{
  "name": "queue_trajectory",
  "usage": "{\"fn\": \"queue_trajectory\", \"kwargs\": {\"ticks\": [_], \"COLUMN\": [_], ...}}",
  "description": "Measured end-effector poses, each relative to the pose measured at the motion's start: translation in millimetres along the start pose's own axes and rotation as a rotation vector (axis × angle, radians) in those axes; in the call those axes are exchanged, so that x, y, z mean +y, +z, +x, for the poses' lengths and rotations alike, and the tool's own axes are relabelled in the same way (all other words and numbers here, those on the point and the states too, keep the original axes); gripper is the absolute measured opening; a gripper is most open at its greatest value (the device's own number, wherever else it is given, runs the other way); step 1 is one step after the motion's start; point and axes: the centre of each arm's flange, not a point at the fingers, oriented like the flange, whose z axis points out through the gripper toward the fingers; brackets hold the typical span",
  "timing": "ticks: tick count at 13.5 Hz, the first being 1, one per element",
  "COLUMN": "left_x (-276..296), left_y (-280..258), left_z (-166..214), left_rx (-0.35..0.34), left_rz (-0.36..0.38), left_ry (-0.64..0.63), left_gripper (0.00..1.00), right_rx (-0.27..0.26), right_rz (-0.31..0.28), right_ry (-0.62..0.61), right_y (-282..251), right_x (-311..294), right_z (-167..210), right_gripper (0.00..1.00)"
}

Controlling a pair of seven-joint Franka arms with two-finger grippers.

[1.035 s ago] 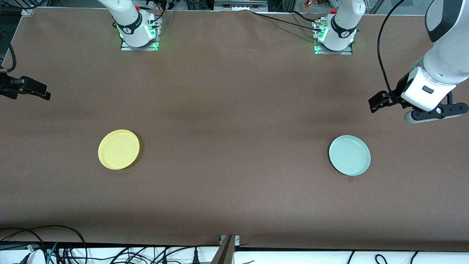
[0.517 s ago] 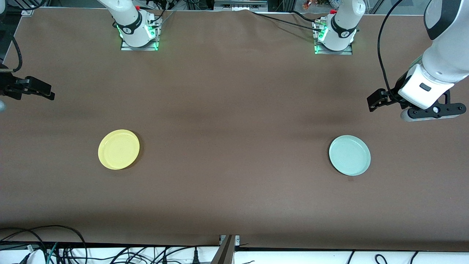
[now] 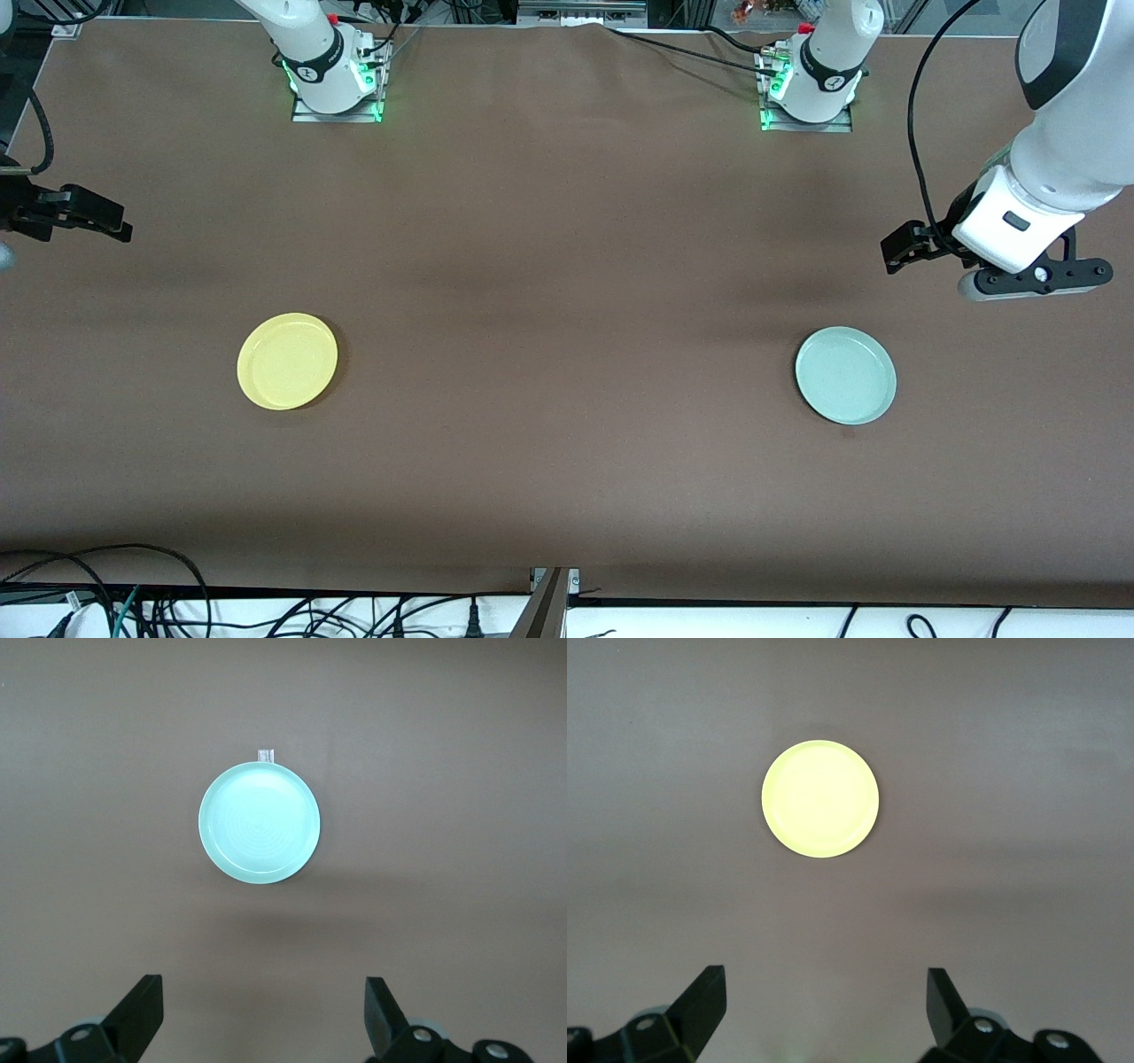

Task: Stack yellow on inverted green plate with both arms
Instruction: 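Move the left gripper down toward the pale green plate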

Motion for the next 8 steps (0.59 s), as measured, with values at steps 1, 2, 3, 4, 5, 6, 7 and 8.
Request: {"fn": "queue_trajectory", "kwargs": {"ticks": [1, 2, 3, 4, 5, 6, 7, 8], "left_x": [1, 1, 1, 1, -1, -4, -6, -7], "left_y": [1, 2, 3, 6, 11, 17, 23, 29], "left_z": [1, 1, 1, 2, 5, 9, 13, 17], "left_rx": [-0.002, -0.004, -0.006, -0.010, -0.018, -0.029, -0.037, -0.045], "left_rz": [0.000, 0.000, 0.001, 0.001, 0.002, 0.003, 0.003, 0.004], "left_ry": [0.001, 0.003, 0.004, 0.003, 0.000, -0.005, -0.011, -0.013], "left_gripper": [1.00, 1.00, 1.00, 1.00, 1.00, 1.00, 1.00, 1.00], "right_rx": [0.000, 0.000, 0.000, 0.000, -0.002, -0.005, -0.009, -0.012], "right_rz": [0.000, 0.000, 0.000, 0.000, 0.000, 0.000, -0.001, -0.001], "right_ry": [0.000, 0.000, 0.000, 0.000, 0.000, 0.000, 0.000, 0.000], "right_y": [0, 0, 0, 0, 1, 3, 5, 7], "right_x": [0, 0, 0, 0, 0, 0, 0, 0], "right_z": [0, 0, 0, 0, 1, 2, 3, 4], "right_gripper": [1.00, 1.00, 1.00, 1.00, 1.00, 1.00, 1.00, 1.00]}}
